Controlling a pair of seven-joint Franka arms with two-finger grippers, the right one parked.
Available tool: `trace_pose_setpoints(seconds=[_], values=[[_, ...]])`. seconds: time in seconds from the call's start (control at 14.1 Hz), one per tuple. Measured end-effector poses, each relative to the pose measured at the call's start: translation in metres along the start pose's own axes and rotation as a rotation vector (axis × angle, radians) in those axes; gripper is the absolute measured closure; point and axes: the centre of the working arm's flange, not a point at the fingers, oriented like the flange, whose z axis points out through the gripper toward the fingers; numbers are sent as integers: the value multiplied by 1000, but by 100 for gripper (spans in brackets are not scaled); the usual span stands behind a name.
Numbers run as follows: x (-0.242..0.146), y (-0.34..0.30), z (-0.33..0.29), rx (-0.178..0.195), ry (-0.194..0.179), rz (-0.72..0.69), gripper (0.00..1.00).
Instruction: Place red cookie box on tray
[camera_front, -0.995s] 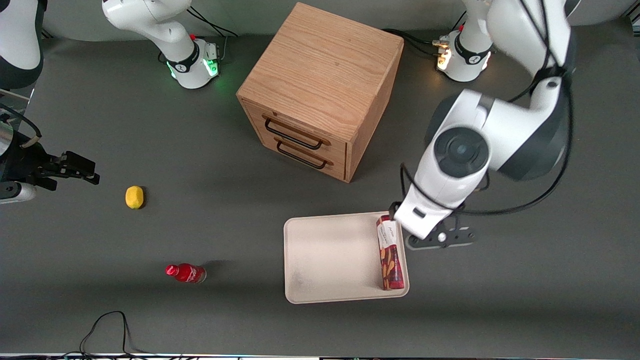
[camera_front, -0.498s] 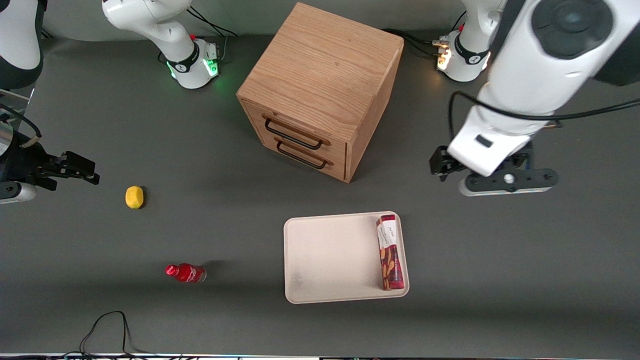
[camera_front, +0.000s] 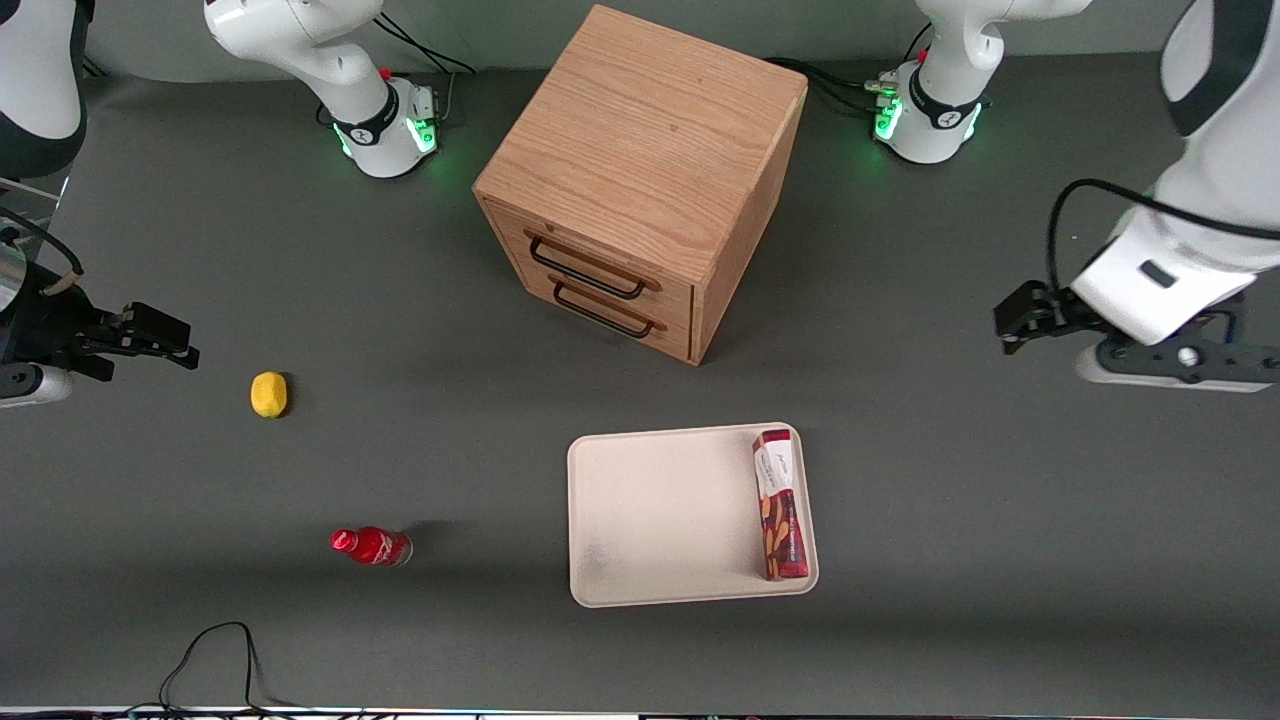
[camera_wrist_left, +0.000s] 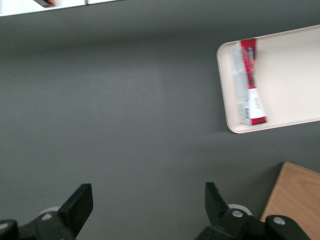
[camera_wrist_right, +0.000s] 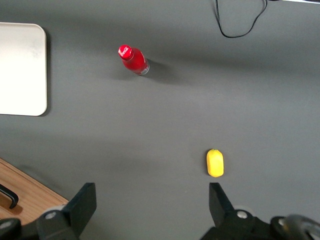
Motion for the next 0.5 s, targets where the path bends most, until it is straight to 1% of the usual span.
trace_pose_setpoints(seconds=[0.14,0.28,0.5], values=[[-19,-23,8,12,3,-29,0],[-32,-39,12,15,1,-53,0],[-39,-55,-2,14,23,-79,0]])
